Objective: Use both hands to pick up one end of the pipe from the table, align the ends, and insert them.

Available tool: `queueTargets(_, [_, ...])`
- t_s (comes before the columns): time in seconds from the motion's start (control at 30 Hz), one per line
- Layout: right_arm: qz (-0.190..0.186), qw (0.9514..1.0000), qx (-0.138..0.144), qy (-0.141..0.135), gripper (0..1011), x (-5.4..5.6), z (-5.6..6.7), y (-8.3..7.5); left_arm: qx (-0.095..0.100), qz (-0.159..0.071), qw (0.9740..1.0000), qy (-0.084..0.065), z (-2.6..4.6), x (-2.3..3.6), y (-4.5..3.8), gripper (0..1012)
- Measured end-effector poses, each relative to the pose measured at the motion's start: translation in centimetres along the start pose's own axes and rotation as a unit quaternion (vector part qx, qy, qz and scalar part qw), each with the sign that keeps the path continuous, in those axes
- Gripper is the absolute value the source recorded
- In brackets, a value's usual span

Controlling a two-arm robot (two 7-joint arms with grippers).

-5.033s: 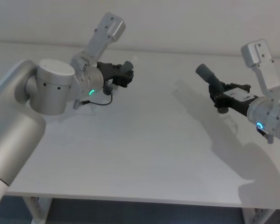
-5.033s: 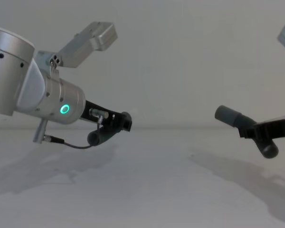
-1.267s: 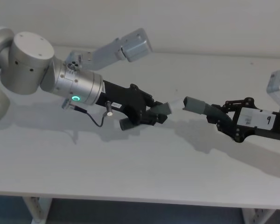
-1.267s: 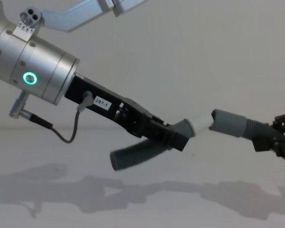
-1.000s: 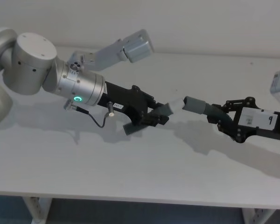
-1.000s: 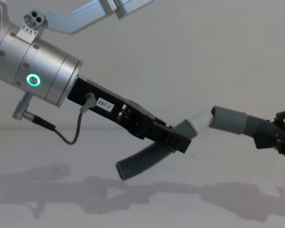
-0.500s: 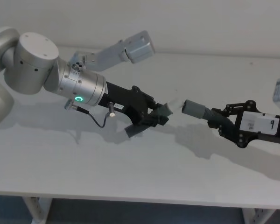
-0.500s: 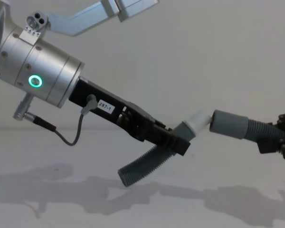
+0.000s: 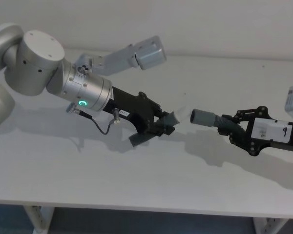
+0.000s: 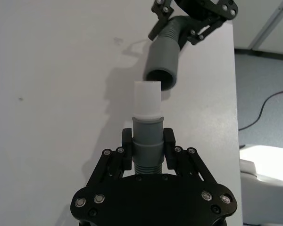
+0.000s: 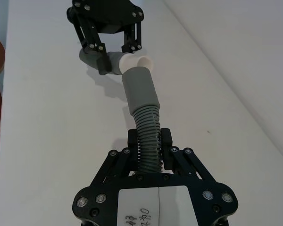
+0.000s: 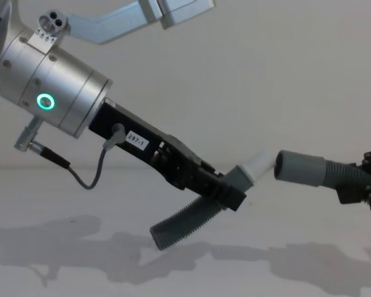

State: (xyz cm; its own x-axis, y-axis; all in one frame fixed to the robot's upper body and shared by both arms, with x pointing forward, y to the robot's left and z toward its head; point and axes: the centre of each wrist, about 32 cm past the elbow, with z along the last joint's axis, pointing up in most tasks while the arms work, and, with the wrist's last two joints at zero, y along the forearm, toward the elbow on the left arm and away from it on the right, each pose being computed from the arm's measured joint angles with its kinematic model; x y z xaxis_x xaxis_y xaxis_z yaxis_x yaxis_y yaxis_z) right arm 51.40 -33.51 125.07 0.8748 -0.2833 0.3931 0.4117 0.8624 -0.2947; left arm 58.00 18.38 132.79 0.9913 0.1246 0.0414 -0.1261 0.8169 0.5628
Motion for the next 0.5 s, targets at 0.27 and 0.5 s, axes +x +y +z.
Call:
queueTargets(0.27, [-0.004, 0.9999, -0.004, -0.010, 275, 0.0, -0.2, -0.1, 0.025, -0.005, 0.9996, -0.011, 0.83, -0.18, 0.07, 382])
queueTargets(0.5, [-0.008, 0.9993, -0.009, -0.035, 275, -0.1, -0.5, -0.1, 0.053, -0.007, 0.9984, -0.021, 1.77, -0.28, 0.35, 382])
